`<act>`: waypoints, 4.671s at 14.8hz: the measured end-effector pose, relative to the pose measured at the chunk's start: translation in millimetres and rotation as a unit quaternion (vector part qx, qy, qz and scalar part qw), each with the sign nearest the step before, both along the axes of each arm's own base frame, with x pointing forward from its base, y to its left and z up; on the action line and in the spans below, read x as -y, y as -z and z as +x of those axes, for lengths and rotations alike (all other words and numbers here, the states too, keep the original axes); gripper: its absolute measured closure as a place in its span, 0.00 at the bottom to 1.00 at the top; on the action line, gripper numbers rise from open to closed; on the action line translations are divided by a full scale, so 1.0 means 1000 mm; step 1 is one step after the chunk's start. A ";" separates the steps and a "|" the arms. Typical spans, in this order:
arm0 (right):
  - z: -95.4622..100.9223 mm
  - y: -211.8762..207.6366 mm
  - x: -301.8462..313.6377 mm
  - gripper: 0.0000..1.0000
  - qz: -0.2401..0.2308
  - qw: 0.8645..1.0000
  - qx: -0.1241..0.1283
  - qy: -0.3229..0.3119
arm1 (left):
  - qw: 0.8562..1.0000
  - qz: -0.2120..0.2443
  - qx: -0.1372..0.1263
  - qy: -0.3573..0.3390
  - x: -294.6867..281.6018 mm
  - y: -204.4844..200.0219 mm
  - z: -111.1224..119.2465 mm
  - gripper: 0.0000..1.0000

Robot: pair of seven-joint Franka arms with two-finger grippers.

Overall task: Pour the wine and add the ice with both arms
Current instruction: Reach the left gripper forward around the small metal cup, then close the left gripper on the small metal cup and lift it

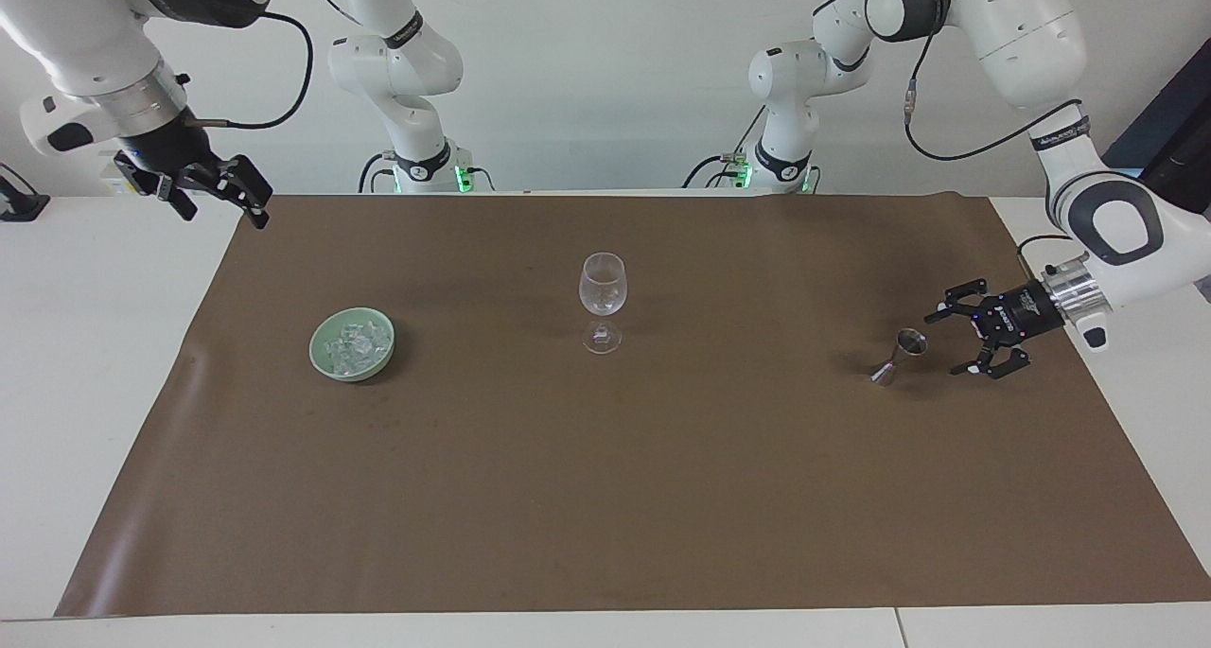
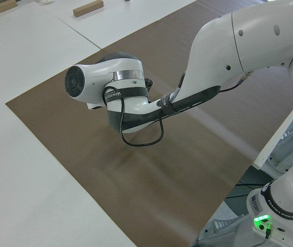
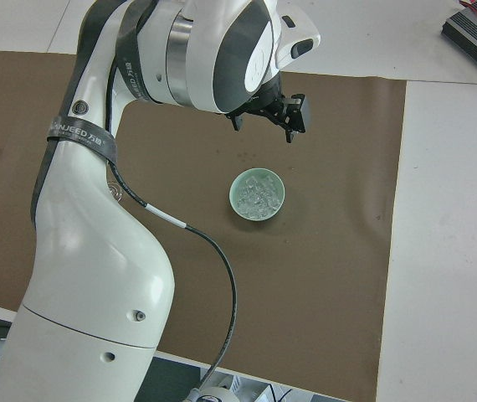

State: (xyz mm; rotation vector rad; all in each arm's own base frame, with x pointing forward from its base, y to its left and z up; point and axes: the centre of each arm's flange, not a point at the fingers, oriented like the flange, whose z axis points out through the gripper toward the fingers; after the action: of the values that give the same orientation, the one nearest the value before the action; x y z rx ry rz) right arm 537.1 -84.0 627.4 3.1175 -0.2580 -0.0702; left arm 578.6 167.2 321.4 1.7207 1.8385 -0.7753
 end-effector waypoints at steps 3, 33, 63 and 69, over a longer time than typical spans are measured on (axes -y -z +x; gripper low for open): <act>0.000 0.000 0.000 0.00 0.000 1.000 0.000 0.000 | 1.000 0.006 0.001 -0.013 -0.001 0.010 -0.014 0.00; 0.000 0.000 0.000 0.00 0.000 1.000 0.000 0.000 | 0.986 -0.104 0.071 -0.108 0.036 0.060 -0.037 0.04; 0.000 0.000 0.000 0.00 0.000 1.000 0.000 0.000 | 0.981 -0.150 0.084 -0.086 0.088 -0.087 -0.038 0.77; -0.003 0.002 0.005 0.00 0.002 1.000 -0.010 0.005 | 0.989 -0.145 0.029 -0.029 0.170 -0.142 -0.051 0.78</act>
State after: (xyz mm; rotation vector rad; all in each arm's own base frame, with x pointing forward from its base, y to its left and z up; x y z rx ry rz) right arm 534.1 -88.5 625.4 3.1172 -0.2724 -0.1027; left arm 527.1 -2.3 462.9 1.4844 1.6373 -0.9087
